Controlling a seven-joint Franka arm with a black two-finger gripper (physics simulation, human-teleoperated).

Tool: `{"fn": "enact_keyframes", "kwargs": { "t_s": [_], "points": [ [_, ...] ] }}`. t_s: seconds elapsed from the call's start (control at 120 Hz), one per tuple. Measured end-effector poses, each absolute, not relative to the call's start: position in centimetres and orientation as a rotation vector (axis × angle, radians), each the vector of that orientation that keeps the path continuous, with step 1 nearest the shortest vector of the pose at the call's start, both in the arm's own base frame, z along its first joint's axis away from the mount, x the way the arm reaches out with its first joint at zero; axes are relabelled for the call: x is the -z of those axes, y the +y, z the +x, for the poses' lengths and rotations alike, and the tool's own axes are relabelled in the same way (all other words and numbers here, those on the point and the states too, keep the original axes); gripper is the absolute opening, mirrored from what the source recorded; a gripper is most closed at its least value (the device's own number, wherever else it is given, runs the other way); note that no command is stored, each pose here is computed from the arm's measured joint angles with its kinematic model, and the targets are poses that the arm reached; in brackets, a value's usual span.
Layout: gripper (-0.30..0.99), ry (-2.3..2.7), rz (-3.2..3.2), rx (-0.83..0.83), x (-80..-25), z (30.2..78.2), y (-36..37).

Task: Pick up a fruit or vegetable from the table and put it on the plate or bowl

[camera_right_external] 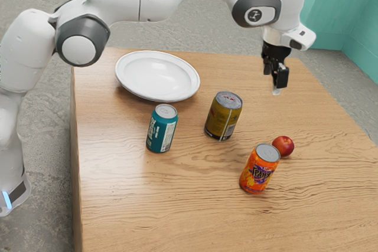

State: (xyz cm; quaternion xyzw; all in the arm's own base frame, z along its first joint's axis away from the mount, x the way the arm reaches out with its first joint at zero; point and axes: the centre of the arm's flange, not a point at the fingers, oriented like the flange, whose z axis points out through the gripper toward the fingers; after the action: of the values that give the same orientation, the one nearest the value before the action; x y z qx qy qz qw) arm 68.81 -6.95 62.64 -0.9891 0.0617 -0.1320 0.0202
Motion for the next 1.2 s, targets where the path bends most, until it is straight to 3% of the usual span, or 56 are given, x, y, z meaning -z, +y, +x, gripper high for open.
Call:
{"fn": "enact_keyframes", "kwargs": {
  "t_s": [0.233,0.442,1.2],
  "points": [
    [0.69,0.187,-3.073,0.438,-58.3,72.8,-7.0],
    [0.69,0.214,-3.09,0.356,-52.5,75.0,-8.3],
    [0.69,0.258,-3.102,0.405,-47.5,77.7,-11.0]
  ]
}}
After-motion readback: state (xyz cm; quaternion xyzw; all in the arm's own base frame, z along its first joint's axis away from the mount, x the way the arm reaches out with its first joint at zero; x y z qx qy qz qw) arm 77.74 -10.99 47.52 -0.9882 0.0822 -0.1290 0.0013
